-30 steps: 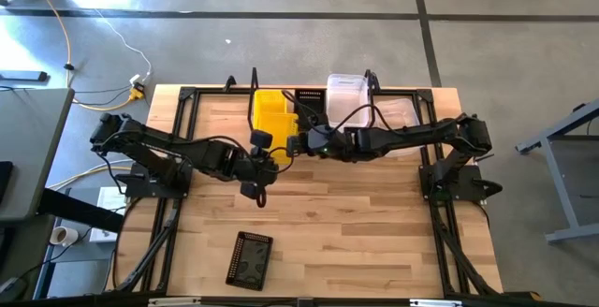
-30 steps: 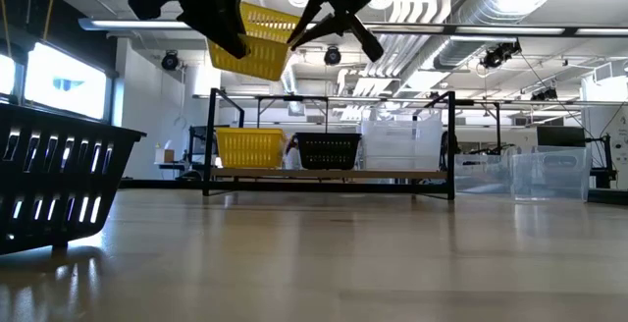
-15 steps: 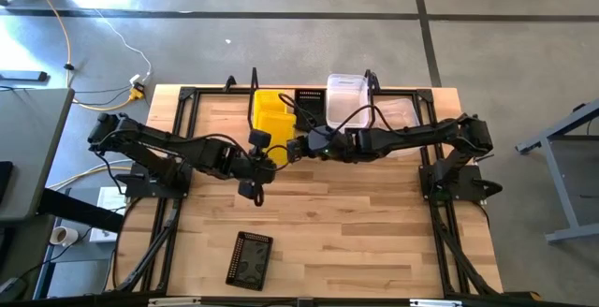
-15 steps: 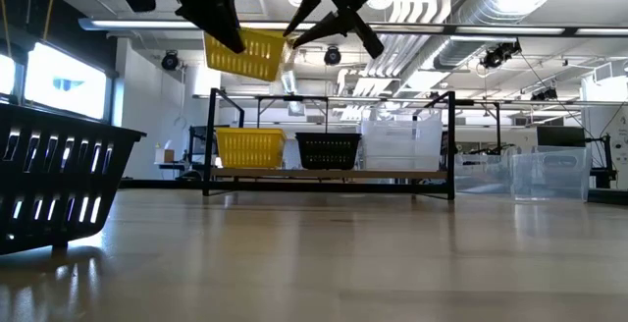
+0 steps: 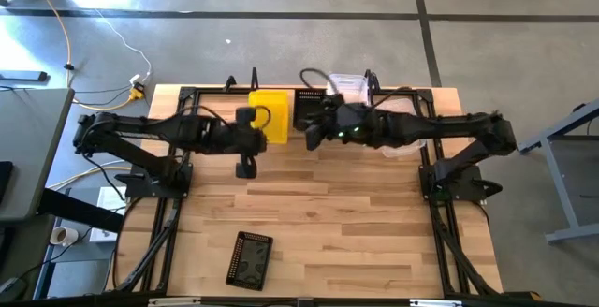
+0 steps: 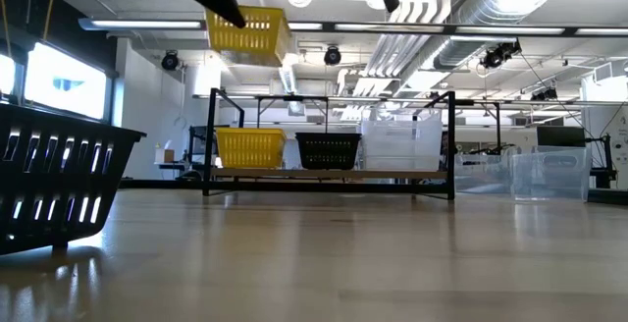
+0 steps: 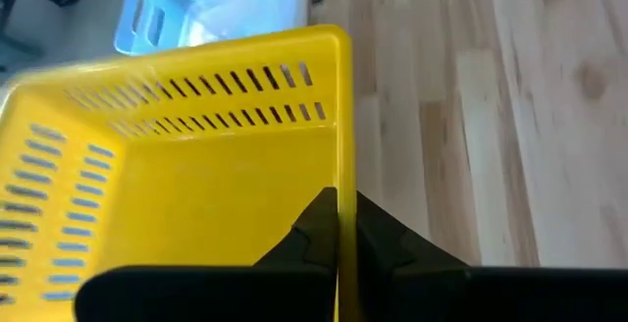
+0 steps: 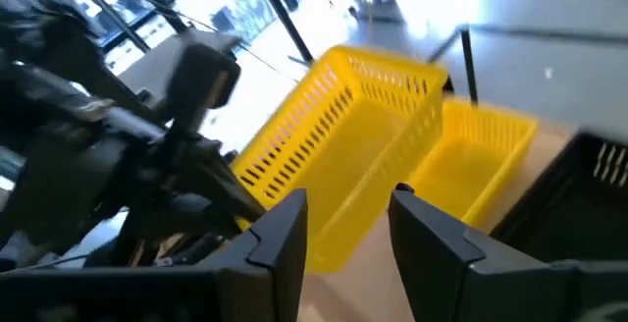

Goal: Stack baskets on shelf by color
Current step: Stack the yellow bin on top of the yellow bin on the shelf

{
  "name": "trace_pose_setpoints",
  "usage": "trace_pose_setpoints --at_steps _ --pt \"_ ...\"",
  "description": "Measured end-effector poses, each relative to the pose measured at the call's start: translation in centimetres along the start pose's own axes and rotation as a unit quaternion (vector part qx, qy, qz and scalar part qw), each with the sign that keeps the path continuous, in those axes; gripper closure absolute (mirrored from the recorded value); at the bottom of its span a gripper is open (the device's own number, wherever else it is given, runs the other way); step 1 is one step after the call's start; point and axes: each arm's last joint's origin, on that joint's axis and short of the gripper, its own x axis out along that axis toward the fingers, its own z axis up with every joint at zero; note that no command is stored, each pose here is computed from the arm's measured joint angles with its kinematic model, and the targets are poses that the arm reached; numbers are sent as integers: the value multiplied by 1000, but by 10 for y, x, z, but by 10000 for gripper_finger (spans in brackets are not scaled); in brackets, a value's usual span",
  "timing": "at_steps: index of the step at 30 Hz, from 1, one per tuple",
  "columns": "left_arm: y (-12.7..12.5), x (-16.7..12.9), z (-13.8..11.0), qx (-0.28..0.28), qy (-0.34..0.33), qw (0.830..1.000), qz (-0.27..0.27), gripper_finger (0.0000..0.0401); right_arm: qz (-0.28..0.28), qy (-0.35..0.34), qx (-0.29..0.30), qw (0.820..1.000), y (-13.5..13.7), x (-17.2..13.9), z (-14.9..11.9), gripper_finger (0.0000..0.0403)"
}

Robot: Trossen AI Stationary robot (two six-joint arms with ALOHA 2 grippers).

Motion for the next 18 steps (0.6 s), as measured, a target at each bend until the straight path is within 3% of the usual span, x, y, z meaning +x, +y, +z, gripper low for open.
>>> trace_pose_setpoints --at_steps 7,18 --pt "28 7 -7 -59 -57 997 -8 400 12 -46 -56 997 -9 -36 33 273" --pt "45 45 -41 -64 -85 994 -27 401 -9 -70 -83 994 -27 -62 56 273"
